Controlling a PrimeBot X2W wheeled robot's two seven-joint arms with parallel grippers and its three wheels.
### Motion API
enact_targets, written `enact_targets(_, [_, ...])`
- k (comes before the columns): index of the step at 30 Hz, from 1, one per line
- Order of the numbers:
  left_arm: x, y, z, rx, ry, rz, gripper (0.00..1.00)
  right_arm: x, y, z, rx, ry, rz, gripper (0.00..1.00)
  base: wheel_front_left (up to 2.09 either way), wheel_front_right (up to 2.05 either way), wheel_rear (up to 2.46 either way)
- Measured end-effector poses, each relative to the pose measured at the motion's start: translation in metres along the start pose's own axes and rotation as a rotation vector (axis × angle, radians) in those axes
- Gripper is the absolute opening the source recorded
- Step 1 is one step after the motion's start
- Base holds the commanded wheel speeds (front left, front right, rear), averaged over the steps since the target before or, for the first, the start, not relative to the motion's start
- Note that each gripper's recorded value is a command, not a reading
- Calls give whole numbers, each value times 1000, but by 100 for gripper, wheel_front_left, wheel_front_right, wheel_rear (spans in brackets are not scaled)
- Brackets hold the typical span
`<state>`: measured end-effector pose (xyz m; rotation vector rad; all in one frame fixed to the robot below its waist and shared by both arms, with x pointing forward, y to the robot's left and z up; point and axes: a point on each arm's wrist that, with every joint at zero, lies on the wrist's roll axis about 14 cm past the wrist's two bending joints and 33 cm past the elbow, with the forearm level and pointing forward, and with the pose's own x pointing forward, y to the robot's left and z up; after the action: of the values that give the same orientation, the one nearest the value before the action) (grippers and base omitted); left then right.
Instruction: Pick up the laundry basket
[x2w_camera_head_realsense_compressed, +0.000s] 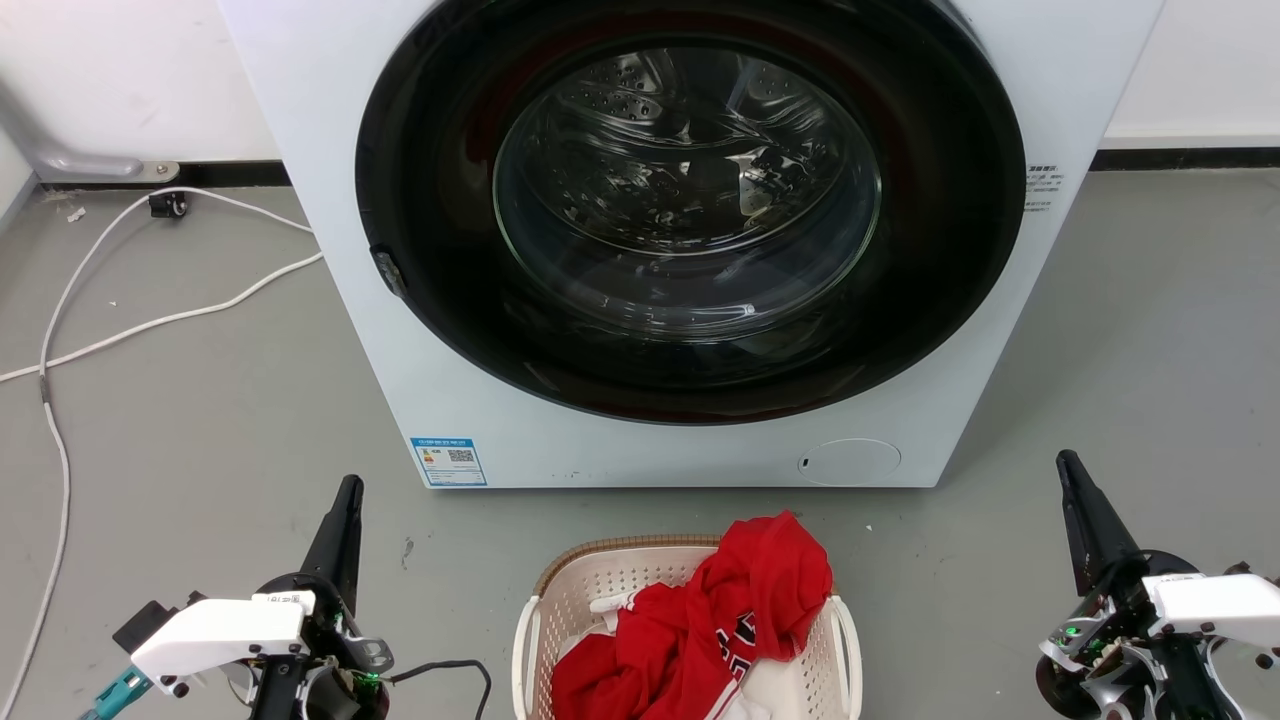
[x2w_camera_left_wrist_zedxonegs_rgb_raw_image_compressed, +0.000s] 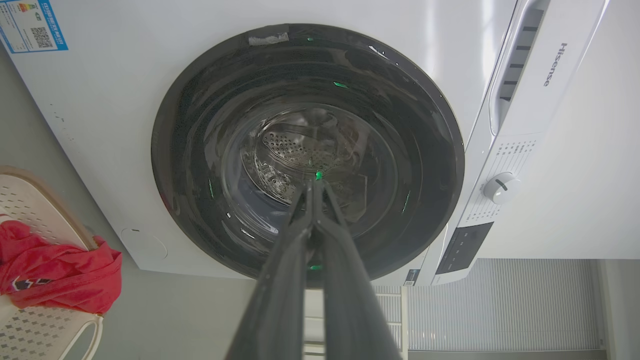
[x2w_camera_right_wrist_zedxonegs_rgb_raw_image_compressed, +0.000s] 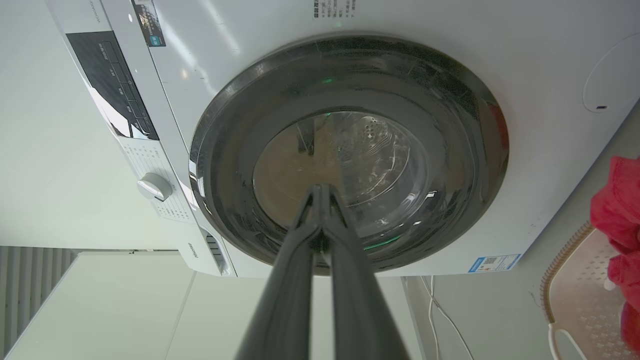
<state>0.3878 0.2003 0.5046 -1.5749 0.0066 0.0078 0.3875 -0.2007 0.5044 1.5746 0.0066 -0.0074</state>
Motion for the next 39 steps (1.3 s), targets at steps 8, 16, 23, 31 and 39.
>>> enact_targets(8, [0,0,0,0,0,0,0,0,0,0,0,1,0,0,0,0,0])
enact_targets(16, [0,0,0,0,0,0,0,0,0,0,0,1,0,0,0,0,0])
enact_targets(23, [0,0,0,0,0,0,0,0,0,0,0,1,0,0,0,0,0])
enact_targets(31, [0,0,0,0,0,0,0,0,0,0,0,0,0,0,0,0,0])
enact_targets(39, [0,0,0,0,1,0,0,0,0,0,0,0,0,0,0,0,0])
